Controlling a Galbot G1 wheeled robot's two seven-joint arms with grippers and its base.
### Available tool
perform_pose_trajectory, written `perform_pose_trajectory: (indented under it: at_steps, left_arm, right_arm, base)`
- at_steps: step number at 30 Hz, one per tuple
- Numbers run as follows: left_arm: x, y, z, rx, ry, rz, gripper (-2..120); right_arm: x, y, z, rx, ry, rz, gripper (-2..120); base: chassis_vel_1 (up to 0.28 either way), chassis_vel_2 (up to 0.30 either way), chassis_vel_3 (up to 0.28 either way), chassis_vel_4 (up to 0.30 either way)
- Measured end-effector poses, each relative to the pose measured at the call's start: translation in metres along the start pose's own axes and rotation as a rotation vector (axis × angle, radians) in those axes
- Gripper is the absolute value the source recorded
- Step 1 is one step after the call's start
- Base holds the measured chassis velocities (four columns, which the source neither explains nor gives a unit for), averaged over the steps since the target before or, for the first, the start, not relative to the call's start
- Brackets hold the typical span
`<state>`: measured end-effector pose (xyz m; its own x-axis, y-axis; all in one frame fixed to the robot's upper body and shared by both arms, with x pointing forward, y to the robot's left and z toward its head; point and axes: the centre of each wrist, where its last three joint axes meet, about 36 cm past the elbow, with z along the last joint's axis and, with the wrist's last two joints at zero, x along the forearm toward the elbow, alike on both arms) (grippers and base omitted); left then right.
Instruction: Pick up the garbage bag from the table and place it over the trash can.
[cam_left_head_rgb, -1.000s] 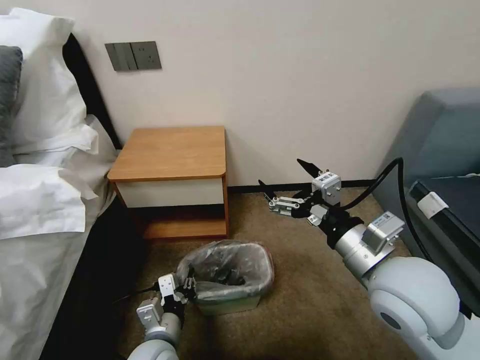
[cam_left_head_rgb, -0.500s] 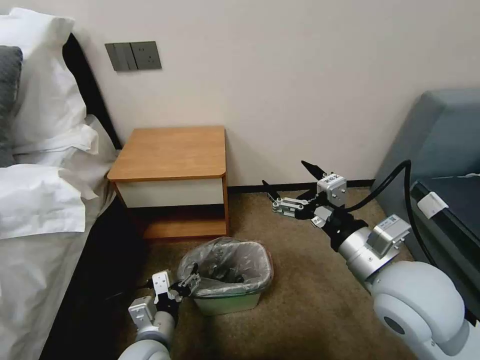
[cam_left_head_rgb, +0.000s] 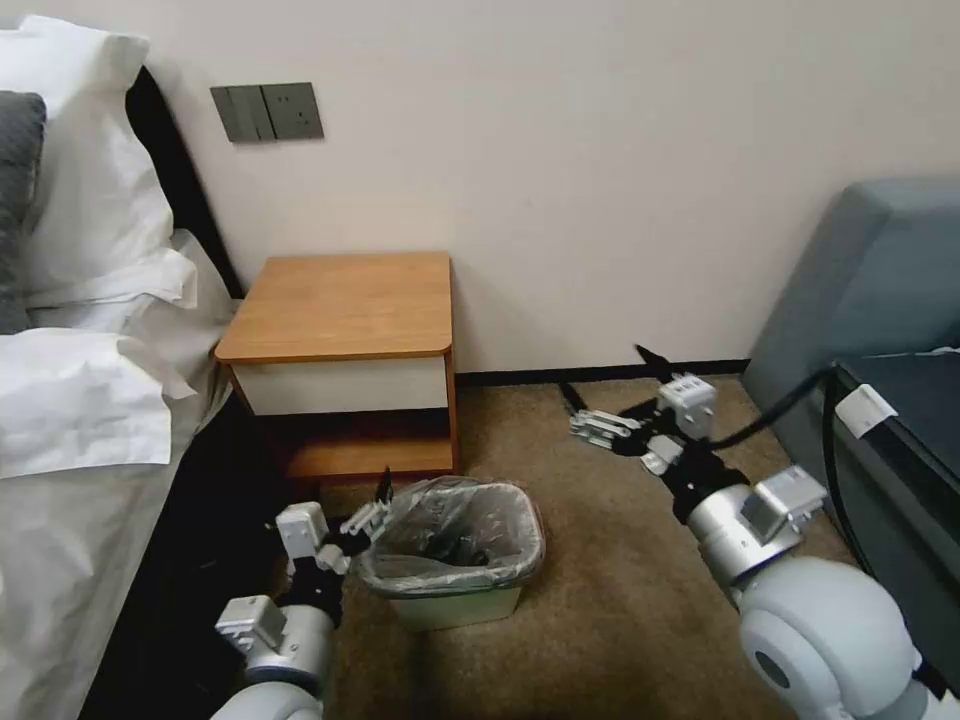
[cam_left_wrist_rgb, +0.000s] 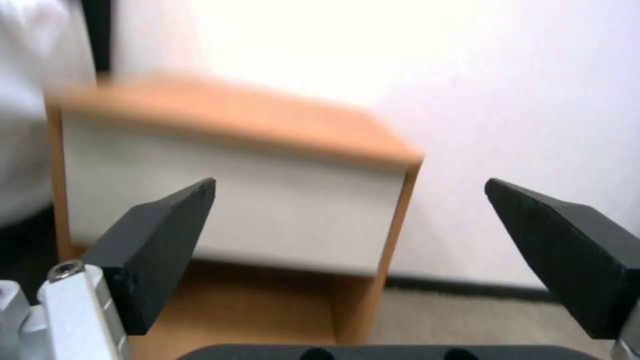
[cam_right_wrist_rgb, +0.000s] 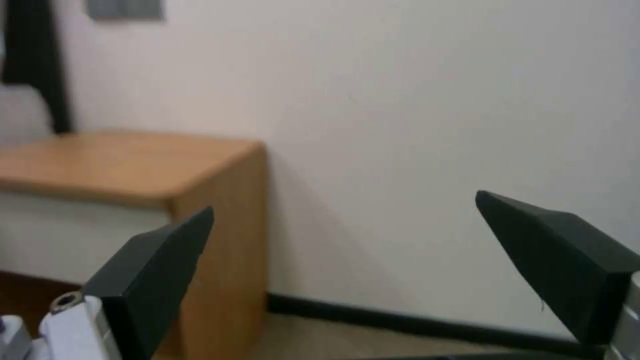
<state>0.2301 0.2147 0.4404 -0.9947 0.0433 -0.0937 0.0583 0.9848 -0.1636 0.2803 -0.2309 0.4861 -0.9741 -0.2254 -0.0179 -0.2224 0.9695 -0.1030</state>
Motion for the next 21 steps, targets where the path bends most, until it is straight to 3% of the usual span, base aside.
perform_pose_trajectory:
  at_steps: [3, 4, 7, 11, 17, 21]
  left_arm:
    - [0.017, 0.015, -0.018, -0.082, -0.058, -0.04, 100]
    - [0.017, 0.015, -0.018, -0.082, -0.058, -0.04, 100]
    - [0.041, 0.038, -0.034, -0.139, -0.052, -0.124, 100]
    - [0.063, 0.051, -0.038, -0.166, -0.022, -0.172, 100]
    - [0.07, 0.052, -0.037, -0.142, 0.004, -0.182, 100]
    - [0.071, 0.04, -0.028, -0.097, 0.058, -0.161, 100]
  right_arm:
    - [0.027, 0.009, 0.035, 0.067, 0.01, 0.08, 100]
    - [0.027, 0.009, 0.035, 0.067, 0.01, 0.08, 100]
    - [0.047, 0.019, 0.045, 0.083, -0.015, 0.113, 100]
    - [0.052, 0.022, 0.045, 0.09, -0.067, 0.153, 100]
    - [0.051, 0.025, 0.037, 0.046, -0.083, 0.168, 100]
    - [0.049, 0.022, 0.034, 0.013, -0.067, 0.103, 100]
  base:
    - [0.0, 0.0, 0.0, 0.0]
    - [0.0, 0.0, 0.0, 0.0]
    - [0.0, 0.0, 0.0, 0.0]
    - [0.0, 0.0, 0.0, 0.0]
    - [0.0, 0.0, 0.0, 0.0]
    - [0.0, 0.0, 0.0, 0.0]
